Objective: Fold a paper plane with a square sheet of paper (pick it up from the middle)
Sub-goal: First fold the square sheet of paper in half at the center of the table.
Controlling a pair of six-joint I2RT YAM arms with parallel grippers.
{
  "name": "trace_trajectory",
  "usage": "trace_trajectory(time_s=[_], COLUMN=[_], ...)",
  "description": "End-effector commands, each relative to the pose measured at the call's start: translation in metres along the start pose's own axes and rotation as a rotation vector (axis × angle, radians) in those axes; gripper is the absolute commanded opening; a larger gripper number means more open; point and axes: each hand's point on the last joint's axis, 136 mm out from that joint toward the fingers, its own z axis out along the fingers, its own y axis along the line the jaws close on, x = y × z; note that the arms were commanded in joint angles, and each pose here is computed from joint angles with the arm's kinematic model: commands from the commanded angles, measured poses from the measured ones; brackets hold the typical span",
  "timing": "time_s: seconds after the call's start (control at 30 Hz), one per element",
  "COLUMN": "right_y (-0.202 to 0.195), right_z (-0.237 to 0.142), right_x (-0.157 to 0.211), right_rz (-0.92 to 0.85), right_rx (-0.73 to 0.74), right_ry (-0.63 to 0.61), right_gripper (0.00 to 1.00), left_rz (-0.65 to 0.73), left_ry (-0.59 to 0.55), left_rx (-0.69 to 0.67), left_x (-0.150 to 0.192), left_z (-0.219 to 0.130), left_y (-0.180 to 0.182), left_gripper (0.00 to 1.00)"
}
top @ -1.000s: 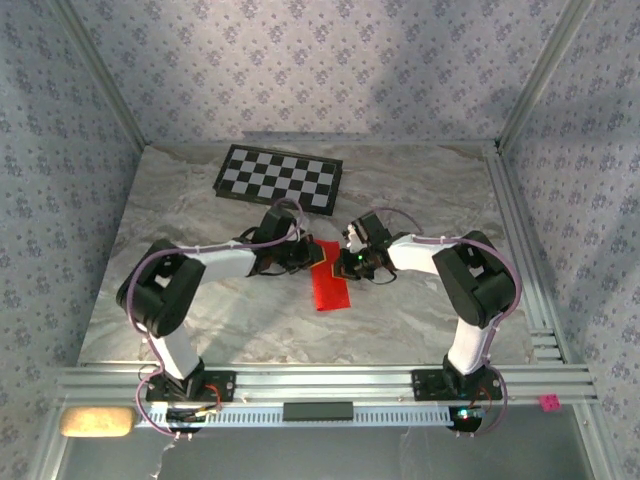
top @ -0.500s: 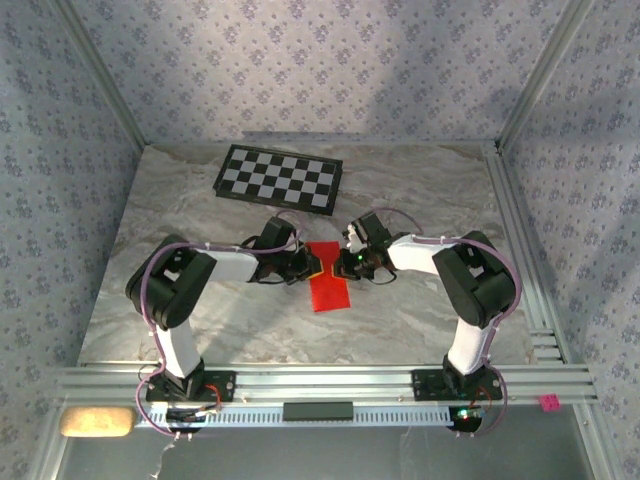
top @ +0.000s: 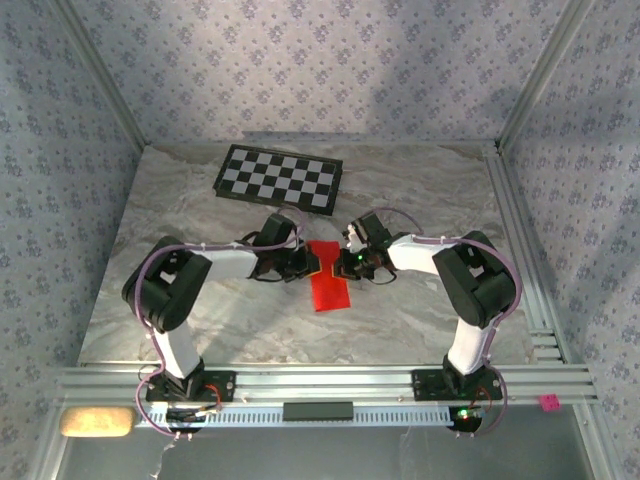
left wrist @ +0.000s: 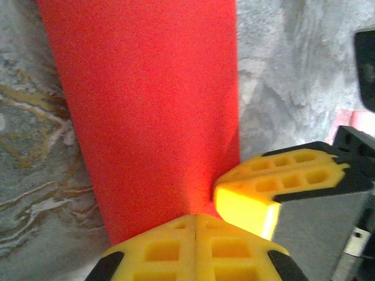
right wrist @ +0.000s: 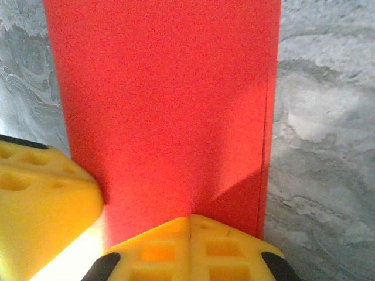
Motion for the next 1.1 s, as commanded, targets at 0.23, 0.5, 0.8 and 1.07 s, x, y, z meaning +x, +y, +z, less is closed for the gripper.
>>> trace_trajectory(time_s=[0.23, 0.5, 0.8, 1.07], right_y=[-0.051, -0.054, -0.053, -0.053], right_z=[0.006, 0.007, 0.004, 0.004], right_x=[0.036, 0.037, 0.036, 0.036], right_rz=[0.078, 0.086, 0.087, 0.086], right_rx=[0.193, 0.202, 0.205, 0.207], right_ry=[0.101, 0.1, 0.091, 0.093], right_gripper=[0.0, 0.0, 0.0, 0.0], left_rz=[0.004, 0.026, 0.002, -0.052], left_ry=[0.053, 0.046, 0.02, 0.118], left_rx=[-0.164, -0.137, 0.017, 0.006], left_x=[0.022, 0.021, 0.013, 0.037], left_z=[0.008, 0.0, -0.019, 0.002], left_y=[0.055, 0.045, -0.02, -0.004], left_gripper=[0.04, 0.06, 0.13, 0.13])
